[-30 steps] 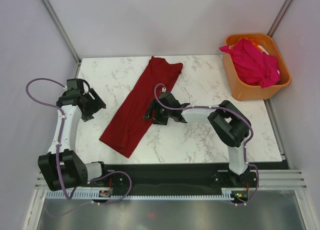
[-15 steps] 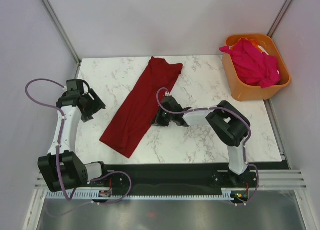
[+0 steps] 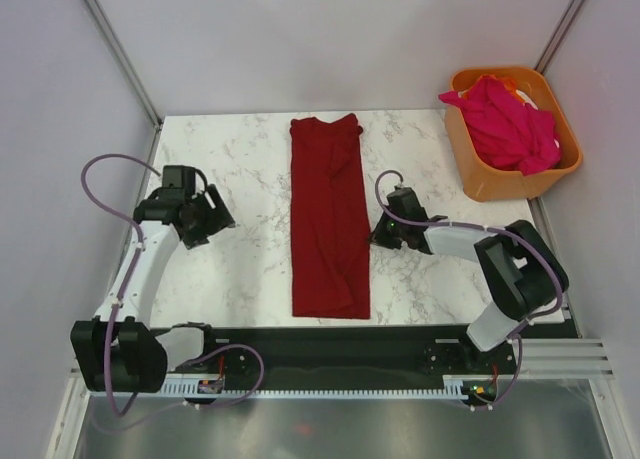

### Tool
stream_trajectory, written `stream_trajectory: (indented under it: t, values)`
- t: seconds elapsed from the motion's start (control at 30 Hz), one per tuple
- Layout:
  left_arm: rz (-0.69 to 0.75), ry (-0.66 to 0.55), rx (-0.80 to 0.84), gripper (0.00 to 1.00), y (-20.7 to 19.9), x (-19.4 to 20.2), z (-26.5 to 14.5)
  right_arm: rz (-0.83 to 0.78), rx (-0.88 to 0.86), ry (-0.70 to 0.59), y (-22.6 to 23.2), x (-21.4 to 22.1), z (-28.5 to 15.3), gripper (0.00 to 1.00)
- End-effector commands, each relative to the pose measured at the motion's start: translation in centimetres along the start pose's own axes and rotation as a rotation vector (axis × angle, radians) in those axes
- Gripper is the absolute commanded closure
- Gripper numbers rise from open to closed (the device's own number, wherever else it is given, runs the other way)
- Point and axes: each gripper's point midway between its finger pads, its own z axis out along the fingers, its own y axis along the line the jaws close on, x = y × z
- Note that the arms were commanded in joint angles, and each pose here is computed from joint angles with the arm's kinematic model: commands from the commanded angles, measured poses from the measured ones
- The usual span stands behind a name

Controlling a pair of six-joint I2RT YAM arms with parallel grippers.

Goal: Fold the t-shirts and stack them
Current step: Fold the tshirt

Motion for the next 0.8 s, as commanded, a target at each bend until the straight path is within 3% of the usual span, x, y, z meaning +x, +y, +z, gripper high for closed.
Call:
stream_trajectory:
  t: [0.0, 0.13, 0.17, 0.37, 0.63, 0.77]
  values:
    - [0.035, 0.07, 0.092, 0.19, -2.8, 3.5, -0.7, -0.083, 0.211, -0.022, -6.3, -0.8, -2.3, 0.99]
    - [0.061, 0.152, 0.11, 0.19, -3.7, 7.6, -0.6, -0.167, 0.207, 0.003, -5.6, -1.3, -3.6, 0.15]
    - [0.075, 0.178, 0.114, 0.19, -3.8, 8.8, -0.7, -0.183, 0.19, -0.017, -5.0, -1.8, -4.3, 0.09]
    - [0.105, 0.309, 0.138, 0.18, -4.1, 15.6, -1.2, -0.215, 0.142, -0.083, -4.1, -1.9, -9.0, 0.05]
    - [0.123, 0.442, 0.2, 0.14, -6.1, 22.9, 0.0, -0.141, -0.039, 0.104, -5.6, 7.0, -11.0, 0.28]
    - [0.182, 0.494, 0.147, 0.14, -3.9, 25.4, 0.5, -0.078, -0.15, 0.187, -6.0, 11.4, -11.4, 0.3]
